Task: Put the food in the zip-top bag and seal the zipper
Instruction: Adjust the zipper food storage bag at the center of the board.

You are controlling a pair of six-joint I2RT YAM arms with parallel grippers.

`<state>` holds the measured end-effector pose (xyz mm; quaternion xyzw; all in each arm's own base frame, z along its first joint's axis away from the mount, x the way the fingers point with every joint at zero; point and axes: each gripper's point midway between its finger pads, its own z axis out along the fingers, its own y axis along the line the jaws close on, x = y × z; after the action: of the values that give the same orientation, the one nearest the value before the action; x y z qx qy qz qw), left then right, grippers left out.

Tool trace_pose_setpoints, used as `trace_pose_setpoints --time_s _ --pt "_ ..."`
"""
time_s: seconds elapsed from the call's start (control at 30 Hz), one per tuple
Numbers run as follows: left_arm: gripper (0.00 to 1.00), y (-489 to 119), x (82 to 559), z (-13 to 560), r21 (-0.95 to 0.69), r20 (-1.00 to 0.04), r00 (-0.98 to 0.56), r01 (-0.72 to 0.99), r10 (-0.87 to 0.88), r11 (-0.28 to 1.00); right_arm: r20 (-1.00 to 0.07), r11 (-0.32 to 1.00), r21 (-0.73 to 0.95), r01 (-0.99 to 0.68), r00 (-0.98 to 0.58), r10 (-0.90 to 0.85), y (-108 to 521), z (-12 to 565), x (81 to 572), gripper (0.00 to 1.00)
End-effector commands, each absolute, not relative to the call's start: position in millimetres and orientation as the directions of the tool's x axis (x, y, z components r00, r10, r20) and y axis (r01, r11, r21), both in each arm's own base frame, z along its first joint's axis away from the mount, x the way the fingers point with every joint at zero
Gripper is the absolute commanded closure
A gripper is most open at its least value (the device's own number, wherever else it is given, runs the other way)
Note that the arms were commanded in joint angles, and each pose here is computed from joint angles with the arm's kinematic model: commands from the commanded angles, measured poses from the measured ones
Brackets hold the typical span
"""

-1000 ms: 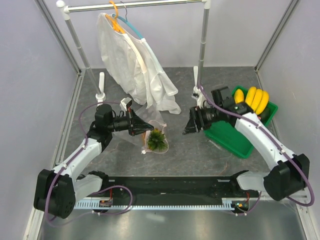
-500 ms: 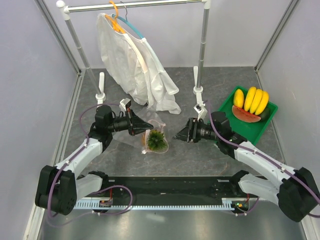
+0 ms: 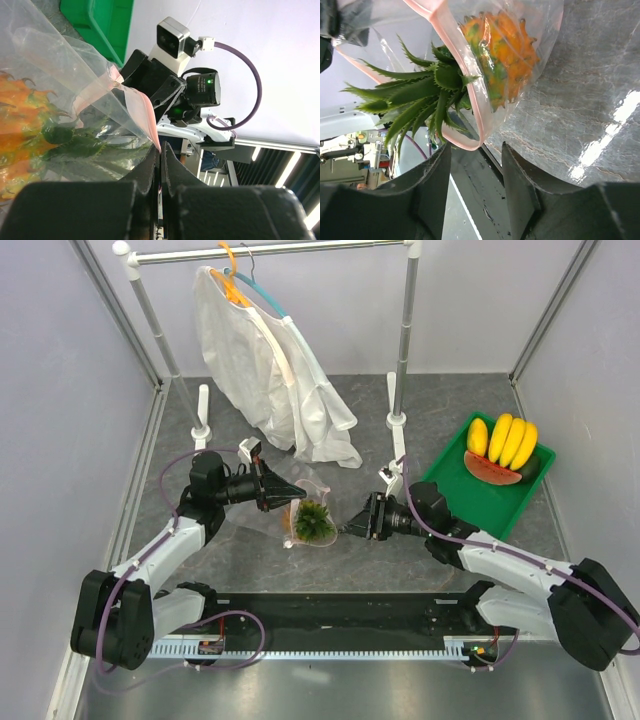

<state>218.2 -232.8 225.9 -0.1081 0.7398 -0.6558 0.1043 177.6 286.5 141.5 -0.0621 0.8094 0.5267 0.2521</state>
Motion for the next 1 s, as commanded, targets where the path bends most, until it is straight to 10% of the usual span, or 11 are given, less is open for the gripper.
trace_pose_setpoints --time_s 0.0,0.6,0.83,0.97 --pt "0.98 -231.1 216.9 233.4 -0.995 -0.034 -0.954 0.003 -0.297 0.102 -0.485 0.425 0.824 -0.375 -0.854 0.188 296.5 140.5 182.8 0.50" --pt "0.98 -231.0 217.9 230.1 -0.995 -0.025 -0.954 -0.006 -0.298 0.103 -0.455 0.435 0.837 -0.332 -0.864 0.217 319.4 125.2 185.2 0.52" --pt "0.98 -229.8 216.2 229.8 -0.994 -0.032 -0.960 0.000 -0.279 0.113 -0.494 0.447 0.815 -0.369 -0.845 0.204 322.9 136.1 191.9 1.00" --pt "0.98 -227.6 211.5 233.3 -0.983 -0.094 -0.962 0.049 -0.257 0.177 -0.605 0.343 0.768 -0.540 -0.788 0.115 332.9 186.9 183.8 1.00"
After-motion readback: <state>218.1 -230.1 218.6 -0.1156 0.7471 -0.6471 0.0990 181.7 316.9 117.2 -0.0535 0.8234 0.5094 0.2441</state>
